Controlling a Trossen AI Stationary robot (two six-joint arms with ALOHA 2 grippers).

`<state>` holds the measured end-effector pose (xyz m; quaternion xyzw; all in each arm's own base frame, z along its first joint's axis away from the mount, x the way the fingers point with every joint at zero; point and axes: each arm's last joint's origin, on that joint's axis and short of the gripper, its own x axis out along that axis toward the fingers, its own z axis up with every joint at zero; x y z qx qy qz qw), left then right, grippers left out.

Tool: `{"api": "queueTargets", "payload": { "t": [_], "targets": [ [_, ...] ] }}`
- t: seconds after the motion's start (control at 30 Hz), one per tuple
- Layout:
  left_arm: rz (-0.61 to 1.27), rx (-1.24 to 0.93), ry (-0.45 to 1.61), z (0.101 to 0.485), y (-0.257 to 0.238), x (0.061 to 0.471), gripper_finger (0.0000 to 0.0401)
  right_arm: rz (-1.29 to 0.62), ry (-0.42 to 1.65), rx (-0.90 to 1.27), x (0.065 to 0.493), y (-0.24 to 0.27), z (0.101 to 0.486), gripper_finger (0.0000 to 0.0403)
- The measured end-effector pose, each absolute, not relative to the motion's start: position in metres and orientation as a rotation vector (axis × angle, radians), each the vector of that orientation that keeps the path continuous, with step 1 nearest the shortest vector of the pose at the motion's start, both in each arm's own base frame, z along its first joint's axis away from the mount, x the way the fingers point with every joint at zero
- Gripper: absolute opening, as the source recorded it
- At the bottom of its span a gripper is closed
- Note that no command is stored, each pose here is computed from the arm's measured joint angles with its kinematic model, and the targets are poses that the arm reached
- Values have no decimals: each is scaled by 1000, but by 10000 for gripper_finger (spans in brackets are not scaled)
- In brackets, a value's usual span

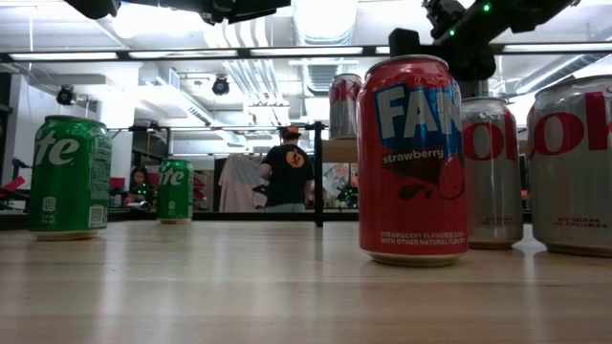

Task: Place canned beverage on shelf
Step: Put the top orange soda can on the shelf aligned in front of the other orange soda can

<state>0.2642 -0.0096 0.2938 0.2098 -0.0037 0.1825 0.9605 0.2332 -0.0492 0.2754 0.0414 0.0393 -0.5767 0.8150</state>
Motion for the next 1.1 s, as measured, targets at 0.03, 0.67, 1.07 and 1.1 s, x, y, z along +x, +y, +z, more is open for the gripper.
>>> {"api": "queueTargets", "payload": {
  "t": [0.03, 0.67, 1.07, 1.1],
  "targets": [
    [370, 425, -7, 294, -10, 264, 382, -1229, 86, 79, 234, -49, 278, 336],
    [369, 426, -3, 293, -10, 264, 382, -1016, 96, 27, 245, -29, 364, 313],
    [368, 427, 0, 293, -10, 264, 382, -890, 353, 169, 267, -26, 400, 220],
    [368, 427, 0, 293, -10, 264, 382, -899, 379, 178, 269, -26, 402, 211]
  ]
}}
